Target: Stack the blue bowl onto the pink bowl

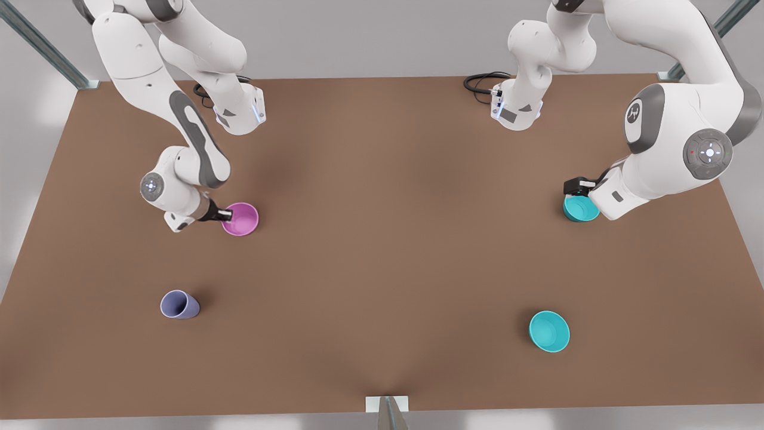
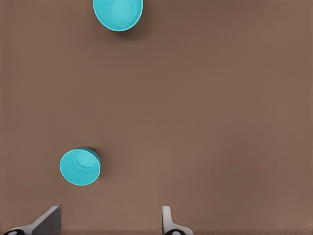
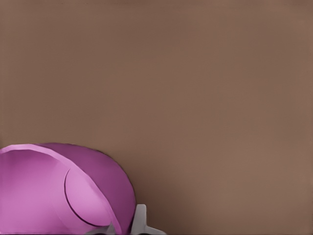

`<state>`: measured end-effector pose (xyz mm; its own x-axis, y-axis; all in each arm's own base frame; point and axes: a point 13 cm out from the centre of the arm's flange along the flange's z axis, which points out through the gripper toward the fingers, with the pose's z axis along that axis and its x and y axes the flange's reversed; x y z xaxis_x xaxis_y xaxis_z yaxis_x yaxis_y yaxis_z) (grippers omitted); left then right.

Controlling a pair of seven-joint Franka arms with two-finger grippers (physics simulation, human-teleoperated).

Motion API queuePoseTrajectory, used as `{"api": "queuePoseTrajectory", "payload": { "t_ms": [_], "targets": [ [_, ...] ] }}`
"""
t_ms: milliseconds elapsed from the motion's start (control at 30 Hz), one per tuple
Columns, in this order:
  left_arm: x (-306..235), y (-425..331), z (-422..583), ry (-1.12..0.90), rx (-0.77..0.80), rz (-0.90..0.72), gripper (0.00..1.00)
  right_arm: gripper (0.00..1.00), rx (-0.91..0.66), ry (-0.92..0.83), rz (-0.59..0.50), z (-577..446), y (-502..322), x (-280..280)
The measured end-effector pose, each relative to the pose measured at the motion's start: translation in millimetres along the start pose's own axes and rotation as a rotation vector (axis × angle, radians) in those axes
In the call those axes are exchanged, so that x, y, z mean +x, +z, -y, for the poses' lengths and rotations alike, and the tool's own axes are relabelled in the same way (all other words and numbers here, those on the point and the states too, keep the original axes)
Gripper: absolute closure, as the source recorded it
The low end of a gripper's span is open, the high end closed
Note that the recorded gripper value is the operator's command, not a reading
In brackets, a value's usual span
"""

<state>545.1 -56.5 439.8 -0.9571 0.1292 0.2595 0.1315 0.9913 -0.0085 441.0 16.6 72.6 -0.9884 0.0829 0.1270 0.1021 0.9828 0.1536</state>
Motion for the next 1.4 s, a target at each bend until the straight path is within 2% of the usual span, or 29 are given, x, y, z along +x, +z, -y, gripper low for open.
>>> {"api": "queuePoseTrajectory", "payload": {
  "t_ms": [167,333,433,567,733,767,800,833,867,1000,1067,1133,1200,1267,1333,1400],
  "targets": [
    [1,-1,0,0.0,0.001,-0.002,0.0,0.79,-0.079,-0.057,0.086,-71,-61,-67],
    [2,-1,0,0.001,0.001,-0.004,0.0,0.79,-0.25,-0.2,0.128,-265,-66,-153],
    [2,0,1,0.001,0.001,-0.006,0.0,0.79,-0.342,-0.258,0.144,-387,-40,-185],
    [2,1,1,0.001,0.0,-0.007,0.0,0.79,-0.354,-0.277,0.15,-486,19,-178],
    [2,0,1,0.001,0.001,-0.007,0.0,0.79,-0.329,-0.218,0.128,-515,67,-152],
    [2,0,1,0.001,0.001,-0.007,0.0,0.64,-0.327,-0.2,0.127,-515,70,-152],
    [2,0,1,0.001,0.001,-0.007,0.0,0.42,-0.326,-0.182,0.127,-515,71,-152],
    [2,0,1,0.001,0.001,-0.008,0.0,0.05,-0.324,-0.164,0.129,-513,71,-154],
    [2,1,1,0.001,0.0,-0.008,0.0,0.0,-0.325,-0.147,0.13,-513,71,-155],
    [1,2,1,0.001,0.0,-0.009,0.0,0.0,-0.35,-0.088,0.161,-515,35,-168],
    [1,2,1,0.001,0.0,-0.009,0.0,0.0,-0.368,-0.047,0.187,-505,-2,-185],
    [1,2,1,0.001,0.0,-0.008,0.0,0.0,-0.319,0.006,0.226,-452,-65,-217],
    [1,2,1,0.001,-0.001,-0.009,0.0,0.0,-0.182,0.056,0.255,-336,-147,-257],
    [0,3,1,0.001,-0.001,-0.009,0.0,0.0,-0.045,0.14,0.252,-167,-221,-282],
    [-1,3,1,0.001,-0.002,-0.01,0.0,0.0,0.07,0.174,0.23,-45,-287,-264],
    [0,3,1,0.001,-0.001,-0.009,0.0,0.0,0.133,0.175,0.205,19,-359,-196]
  ]
}}
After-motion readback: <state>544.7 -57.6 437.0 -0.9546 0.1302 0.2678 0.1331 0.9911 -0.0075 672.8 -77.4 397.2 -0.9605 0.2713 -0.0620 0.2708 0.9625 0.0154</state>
